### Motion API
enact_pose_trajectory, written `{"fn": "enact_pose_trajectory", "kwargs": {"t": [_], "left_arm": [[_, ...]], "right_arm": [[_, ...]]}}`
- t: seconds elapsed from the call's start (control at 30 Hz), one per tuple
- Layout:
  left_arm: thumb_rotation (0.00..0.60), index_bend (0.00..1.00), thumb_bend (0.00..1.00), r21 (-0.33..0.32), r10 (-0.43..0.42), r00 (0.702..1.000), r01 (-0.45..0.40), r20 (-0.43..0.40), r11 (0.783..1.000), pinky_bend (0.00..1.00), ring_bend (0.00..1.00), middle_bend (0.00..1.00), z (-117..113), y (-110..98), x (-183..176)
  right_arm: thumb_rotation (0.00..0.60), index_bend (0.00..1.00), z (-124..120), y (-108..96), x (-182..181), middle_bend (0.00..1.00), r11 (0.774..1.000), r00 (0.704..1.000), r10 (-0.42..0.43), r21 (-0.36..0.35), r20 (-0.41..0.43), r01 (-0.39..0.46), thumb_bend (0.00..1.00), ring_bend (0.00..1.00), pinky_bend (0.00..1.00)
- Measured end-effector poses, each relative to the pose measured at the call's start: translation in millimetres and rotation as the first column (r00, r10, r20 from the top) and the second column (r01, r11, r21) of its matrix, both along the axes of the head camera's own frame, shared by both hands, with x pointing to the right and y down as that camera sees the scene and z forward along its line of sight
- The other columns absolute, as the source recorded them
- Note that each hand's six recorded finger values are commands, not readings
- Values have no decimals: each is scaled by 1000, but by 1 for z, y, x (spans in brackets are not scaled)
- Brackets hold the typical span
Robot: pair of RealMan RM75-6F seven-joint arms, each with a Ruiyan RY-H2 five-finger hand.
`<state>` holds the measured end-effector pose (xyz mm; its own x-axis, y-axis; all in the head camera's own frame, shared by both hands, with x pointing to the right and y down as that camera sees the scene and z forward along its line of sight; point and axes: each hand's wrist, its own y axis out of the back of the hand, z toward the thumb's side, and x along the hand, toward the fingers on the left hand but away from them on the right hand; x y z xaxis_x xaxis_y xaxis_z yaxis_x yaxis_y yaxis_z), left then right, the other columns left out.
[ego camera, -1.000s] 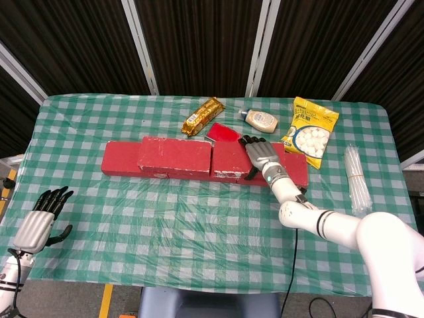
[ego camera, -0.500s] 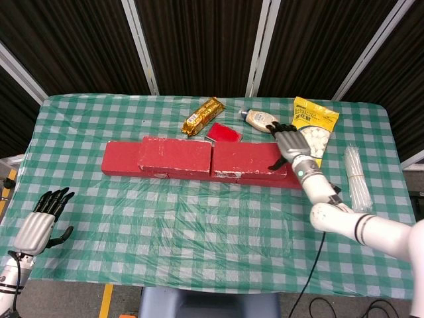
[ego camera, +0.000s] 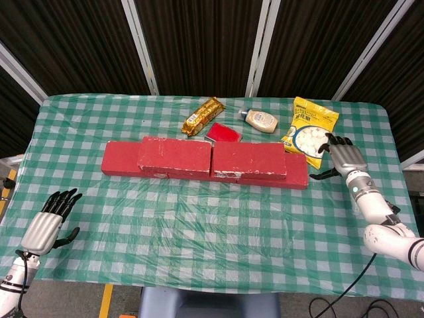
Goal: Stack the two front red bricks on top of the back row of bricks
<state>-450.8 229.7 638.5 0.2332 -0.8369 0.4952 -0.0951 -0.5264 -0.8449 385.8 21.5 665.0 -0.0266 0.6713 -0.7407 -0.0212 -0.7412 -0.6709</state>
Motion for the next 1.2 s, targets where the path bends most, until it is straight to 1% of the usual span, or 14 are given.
{"fn": "enact_pose_trajectory", "kwargs": {"t": [0.1, 0.23, 0.43, 0.63, 0.83, 1.2], "left_arm": [[578, 0, 374, -2, -1, 1000, 1, -1, 1000, 0, 0, 0, 1, 0, 0], [574, 0, 374, 0, -5, 1000, 5, -2, 1000, 0, 0, 0, 0, -1, -2], [577, 0, 374, 4, -11, 1000, 11, -1, 1000, 0, 0, 0, -3, 0, -5], [576, 0, 374, 9, -18, 1000, 18, 0, 1000, 0, 0, 0, -6, 0, -7], [583, 0, 374, 6, -20, 1000, 20, 2, 1000, 0, 0, 0, -6, 0, -8], [583, 0, 373, 4, -22, 1000, 22, 1, 1000, 0, 0, 0, -6, 0, -9]], "right_arm": [[407, 383, 12, 7, -5, 0, 1000, 1000, -12, -26, 14, 13, 87, 0, 0], [406, 359, 26, 12, -23, 0, 998, 998, -32, -53, 50, 35, 86, 0, 0], [402, 333, 38, 11, -54, 0, 995, 993, -57, -72, 103, 65, 86, 0, 0], [402, 330, 43, 14, -70, 0, 993, 989, -65, -90, 130, 77, 87, 0, 0], [402, 322, 42, 16, -81, 0, 991, 986, -87, -89, 139, 100, 86, 0, 0], [409, 310, 43, 17, -85, 0, 990, 986, -98, -89, 138, 111, 86, 0, 0]]}}
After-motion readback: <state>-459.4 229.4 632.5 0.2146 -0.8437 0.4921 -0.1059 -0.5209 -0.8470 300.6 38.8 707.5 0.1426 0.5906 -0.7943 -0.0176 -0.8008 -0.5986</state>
